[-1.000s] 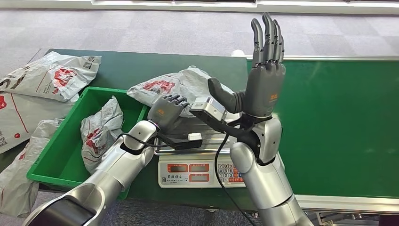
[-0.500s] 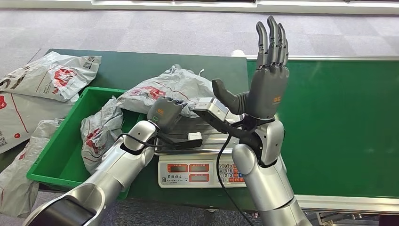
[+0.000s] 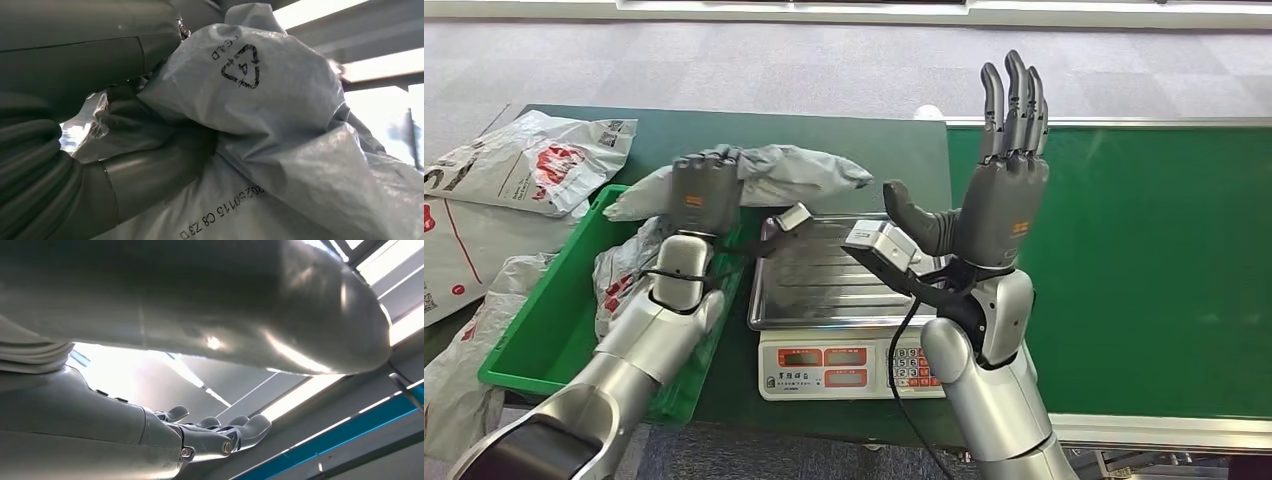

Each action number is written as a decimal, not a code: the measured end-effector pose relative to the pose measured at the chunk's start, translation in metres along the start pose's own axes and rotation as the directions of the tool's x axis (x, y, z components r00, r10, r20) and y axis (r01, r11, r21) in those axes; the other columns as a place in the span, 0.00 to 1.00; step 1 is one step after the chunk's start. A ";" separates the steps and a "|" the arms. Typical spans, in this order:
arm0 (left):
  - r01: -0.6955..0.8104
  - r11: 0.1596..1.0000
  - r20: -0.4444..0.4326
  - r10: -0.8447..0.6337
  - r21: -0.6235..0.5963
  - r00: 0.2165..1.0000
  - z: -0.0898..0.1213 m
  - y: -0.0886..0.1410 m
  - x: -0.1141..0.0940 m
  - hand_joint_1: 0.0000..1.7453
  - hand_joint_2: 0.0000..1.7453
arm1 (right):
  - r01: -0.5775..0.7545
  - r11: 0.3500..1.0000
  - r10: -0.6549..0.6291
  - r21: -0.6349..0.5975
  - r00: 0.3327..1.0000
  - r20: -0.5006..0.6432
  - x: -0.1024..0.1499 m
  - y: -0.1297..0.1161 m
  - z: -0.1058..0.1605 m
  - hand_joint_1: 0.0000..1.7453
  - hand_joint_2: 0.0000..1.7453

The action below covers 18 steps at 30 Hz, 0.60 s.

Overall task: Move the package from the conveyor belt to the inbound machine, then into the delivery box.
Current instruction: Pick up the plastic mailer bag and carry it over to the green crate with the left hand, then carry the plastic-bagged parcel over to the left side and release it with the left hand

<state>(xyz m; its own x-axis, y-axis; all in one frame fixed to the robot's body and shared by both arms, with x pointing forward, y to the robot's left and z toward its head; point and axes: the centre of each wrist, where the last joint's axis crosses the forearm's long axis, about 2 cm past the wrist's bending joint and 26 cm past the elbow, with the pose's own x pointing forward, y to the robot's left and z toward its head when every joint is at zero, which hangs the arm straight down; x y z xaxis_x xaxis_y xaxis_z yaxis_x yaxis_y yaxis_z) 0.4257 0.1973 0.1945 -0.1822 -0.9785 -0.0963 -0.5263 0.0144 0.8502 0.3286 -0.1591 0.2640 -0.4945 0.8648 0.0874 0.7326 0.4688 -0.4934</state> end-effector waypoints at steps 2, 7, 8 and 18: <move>0.013 0.994 -0.099 -0.003 0.104 0.995 -0.007 0.016 -0.030 1.00 1.00 | -0.009 1.000 0.009 -0.002 1.000 -0.012 0.000 -0.002 0.005 0.00 0.00; 0.049 0.964 -0.254 0.020 0.261 0.967 -0.003 0.048 -0.078 1.00 1.00 | -0.017 1.000 0.017 0.000 1.000 -0.024 0.001 -0.005 0.013 0.00 0.00; 0.057 0.958 -0.274 0.024 0.282 0.961 -0.001 0.053 -0.083 1.00 1.00 | -0.018 1.000 0.018 0.001 1.000 -0.025 0.001 -0.006 0.014 0.00 0.00; 0.114 0.921 -0.376 0.038 0.372 0.926 0.016 0.076 -0.114 1.00 1.00 | -0.024 1.000 0.024 0.004 0.999 -0.026 0.001 -0.009 0.016 0.00 0.00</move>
<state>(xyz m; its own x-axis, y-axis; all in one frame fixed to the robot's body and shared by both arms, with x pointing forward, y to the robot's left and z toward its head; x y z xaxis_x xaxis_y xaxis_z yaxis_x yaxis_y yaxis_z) 0.3935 0.3127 0.2617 0.1240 -0.9827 0.1377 -0.8147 -0.0216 0.5795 0.3138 -0.1652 0.2544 -0.4648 0.8800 0.0977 0.7421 0.4473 -0.4991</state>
